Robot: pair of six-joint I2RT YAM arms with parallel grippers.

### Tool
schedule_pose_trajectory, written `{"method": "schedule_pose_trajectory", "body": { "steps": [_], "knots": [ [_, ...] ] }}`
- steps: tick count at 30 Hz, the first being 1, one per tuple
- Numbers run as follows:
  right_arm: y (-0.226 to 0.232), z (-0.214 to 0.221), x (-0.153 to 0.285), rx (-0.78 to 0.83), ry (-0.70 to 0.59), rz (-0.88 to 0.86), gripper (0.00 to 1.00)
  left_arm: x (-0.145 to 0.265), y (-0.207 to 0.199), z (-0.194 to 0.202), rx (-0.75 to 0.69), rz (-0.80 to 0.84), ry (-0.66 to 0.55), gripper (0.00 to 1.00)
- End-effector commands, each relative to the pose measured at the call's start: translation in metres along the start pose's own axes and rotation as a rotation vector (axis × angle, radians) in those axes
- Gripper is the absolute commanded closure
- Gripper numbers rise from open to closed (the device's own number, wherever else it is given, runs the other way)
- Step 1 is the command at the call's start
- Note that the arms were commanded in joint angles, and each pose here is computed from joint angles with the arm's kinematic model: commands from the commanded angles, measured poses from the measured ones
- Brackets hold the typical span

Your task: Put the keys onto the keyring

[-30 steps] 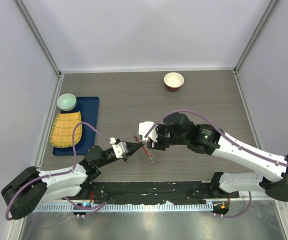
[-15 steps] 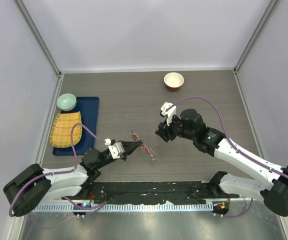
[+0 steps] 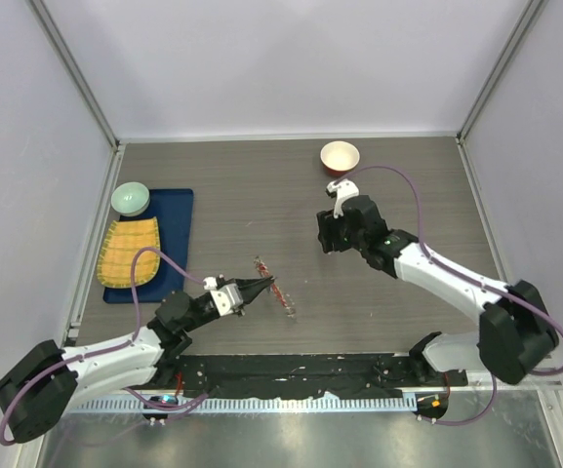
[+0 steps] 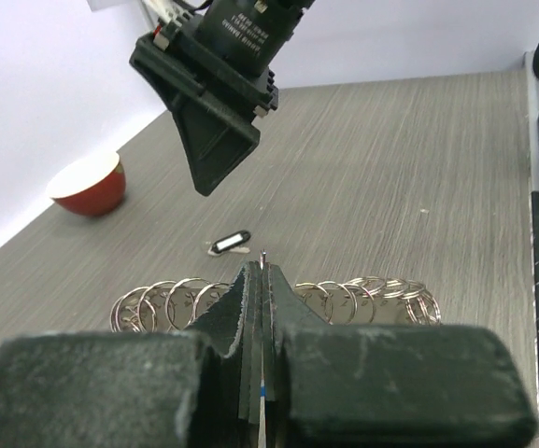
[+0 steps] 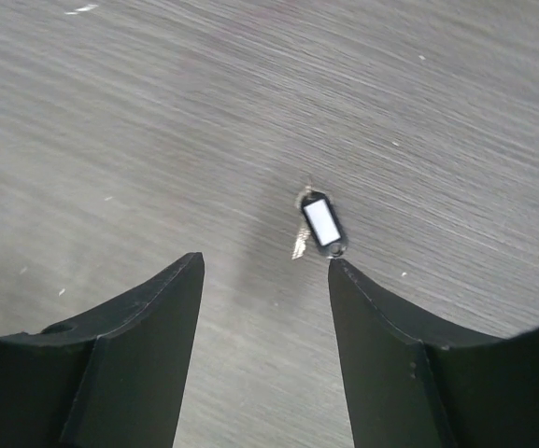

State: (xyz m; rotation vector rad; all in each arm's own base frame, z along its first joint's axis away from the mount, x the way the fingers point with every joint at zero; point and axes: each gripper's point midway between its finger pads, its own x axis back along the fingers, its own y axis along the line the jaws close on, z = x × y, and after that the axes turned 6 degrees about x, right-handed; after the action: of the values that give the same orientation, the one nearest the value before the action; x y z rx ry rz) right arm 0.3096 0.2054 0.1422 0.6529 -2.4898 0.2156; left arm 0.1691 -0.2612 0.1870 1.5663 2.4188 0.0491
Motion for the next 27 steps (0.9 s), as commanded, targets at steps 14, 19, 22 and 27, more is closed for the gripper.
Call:
{"method": "schedule_pose_trajectory", "body": {
  "steps": [14, 19, 22, 27],
  "knots": [
    [-0.026, 0.021, -0.089, -0.045, 0.136, 0.178, 0.63, 0.007, 0.014, 0.015, -0.056, -0.071, 0.091, 1.0],
    [-0.027, 0.031, -0.097, -0.018, 0.141, 0.178, 0.65, 0.007, 0.014, 0.015, -0.056, -0.069, 0.092, 1.0],
    [-0.028, 0.034, -0.102, -0.011, 0.147, 0.183, 0.67, 0.007, 0.014, 0.016, -0.055, -0.067, 0.095, 1.0],
    [-0.029, 0.041, -0.108, -0.001, 0.174, 0.191, 0.71, 0.007, 0.014, 0.015, -0.054, -0.069, 0.092, 1.0]
  ]
}}
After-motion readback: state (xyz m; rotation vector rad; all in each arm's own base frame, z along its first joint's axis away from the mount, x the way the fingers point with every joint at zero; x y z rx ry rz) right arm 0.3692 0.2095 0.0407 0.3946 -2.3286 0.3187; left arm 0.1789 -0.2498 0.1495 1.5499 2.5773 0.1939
